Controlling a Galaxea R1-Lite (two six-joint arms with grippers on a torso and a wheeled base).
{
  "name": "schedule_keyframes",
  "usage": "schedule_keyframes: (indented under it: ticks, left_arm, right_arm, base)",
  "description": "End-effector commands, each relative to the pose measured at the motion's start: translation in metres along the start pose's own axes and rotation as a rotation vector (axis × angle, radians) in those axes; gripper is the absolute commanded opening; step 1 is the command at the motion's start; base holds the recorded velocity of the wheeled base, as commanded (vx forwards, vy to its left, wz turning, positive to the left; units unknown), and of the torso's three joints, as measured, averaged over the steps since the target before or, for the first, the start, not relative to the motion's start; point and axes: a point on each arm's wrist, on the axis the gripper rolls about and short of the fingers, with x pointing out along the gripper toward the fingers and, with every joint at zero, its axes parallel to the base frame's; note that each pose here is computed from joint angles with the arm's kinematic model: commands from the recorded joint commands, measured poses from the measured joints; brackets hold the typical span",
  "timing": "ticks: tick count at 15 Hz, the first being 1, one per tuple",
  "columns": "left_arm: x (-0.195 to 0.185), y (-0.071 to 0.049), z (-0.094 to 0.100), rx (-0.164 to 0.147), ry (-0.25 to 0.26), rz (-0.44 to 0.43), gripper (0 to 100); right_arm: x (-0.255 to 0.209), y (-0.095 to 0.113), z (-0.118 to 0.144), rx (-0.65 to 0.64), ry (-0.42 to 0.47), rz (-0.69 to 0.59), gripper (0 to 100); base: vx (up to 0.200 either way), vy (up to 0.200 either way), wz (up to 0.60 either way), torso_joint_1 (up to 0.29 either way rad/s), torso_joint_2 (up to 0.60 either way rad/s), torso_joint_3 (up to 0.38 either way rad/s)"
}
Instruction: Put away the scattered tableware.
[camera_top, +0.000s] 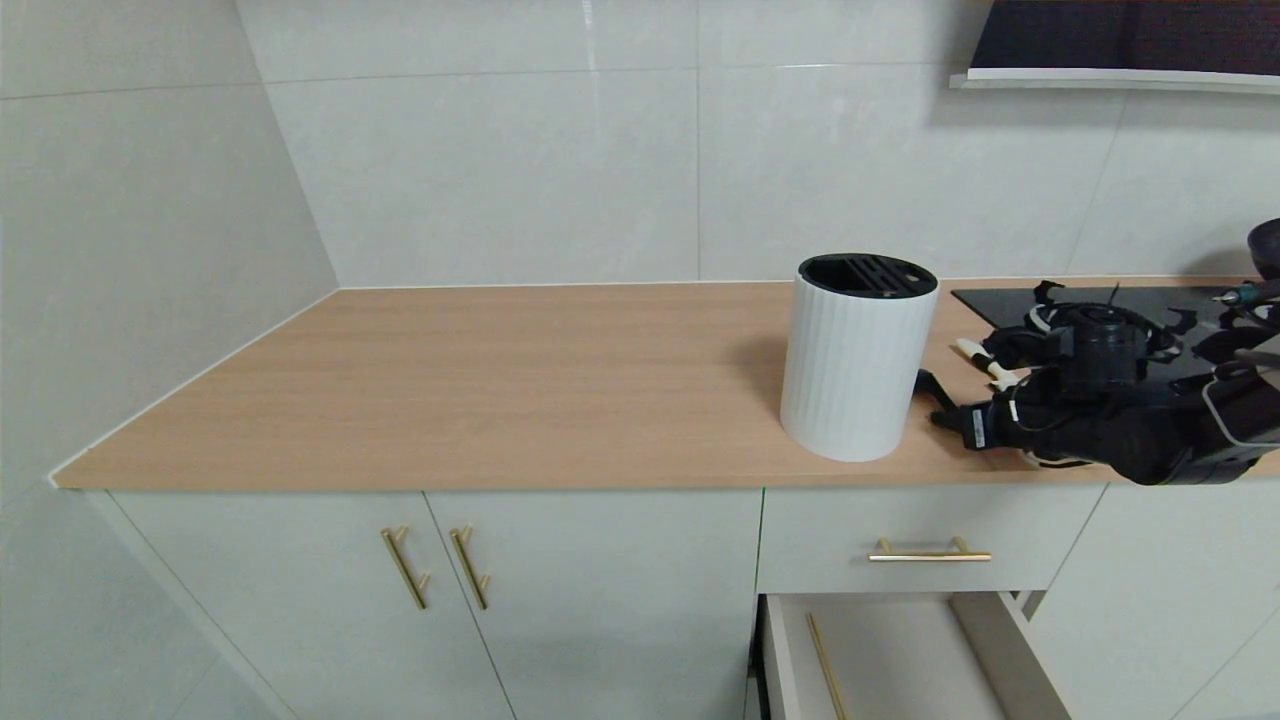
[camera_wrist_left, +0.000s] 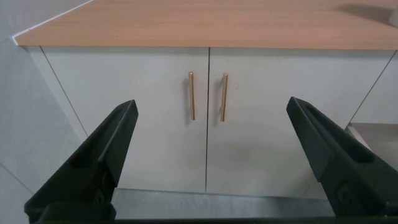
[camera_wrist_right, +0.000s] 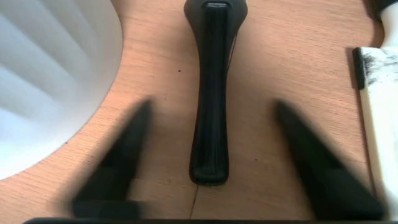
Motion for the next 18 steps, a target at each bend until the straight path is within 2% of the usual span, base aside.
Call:
schedule_keyframes:
  ticks: [1, 12, 16, 18]
  left_arm:
    - [0.0, 0.0, 0.0, 0.0, 0.001, 0.0, 100]
    - [0.0, 0.0, 0.0, 0.0, 0.001, 0.0, 100]
    - [0.0, 0.0, 0.0, 0.0, 0.002, 0.0, 100]
    - [0.0, 0.0, 0.0, 0.0, 0.001, 0.0, 100]
  right_arm:
    - [0.001, 0.001, -0.002, 0.001, 0.008, 0.004, 0]
    - [-0.006, 0.002, 0.008, 0.023, -0.019, -0.018, 0]
    - [-0.053, 0.008, 0.036, 0.062, -0.097, -0.026, 0]
    - [-0.082, 0.015, 0.038, 0.072, -0.071, -0.027, 0]
  base:
    - [0.0, 0.0, 0.0, 0.0, 0.0, 0.0]
    - [0.0, 0.0, 0.0, 0.0, 0.0, 0.0]
    - [0.0, 0.0, 0.0, 0.0, 0.0, 0.0]
    - [0.0, 0.0, 0.0, 0.0, 0.0, 0.0]
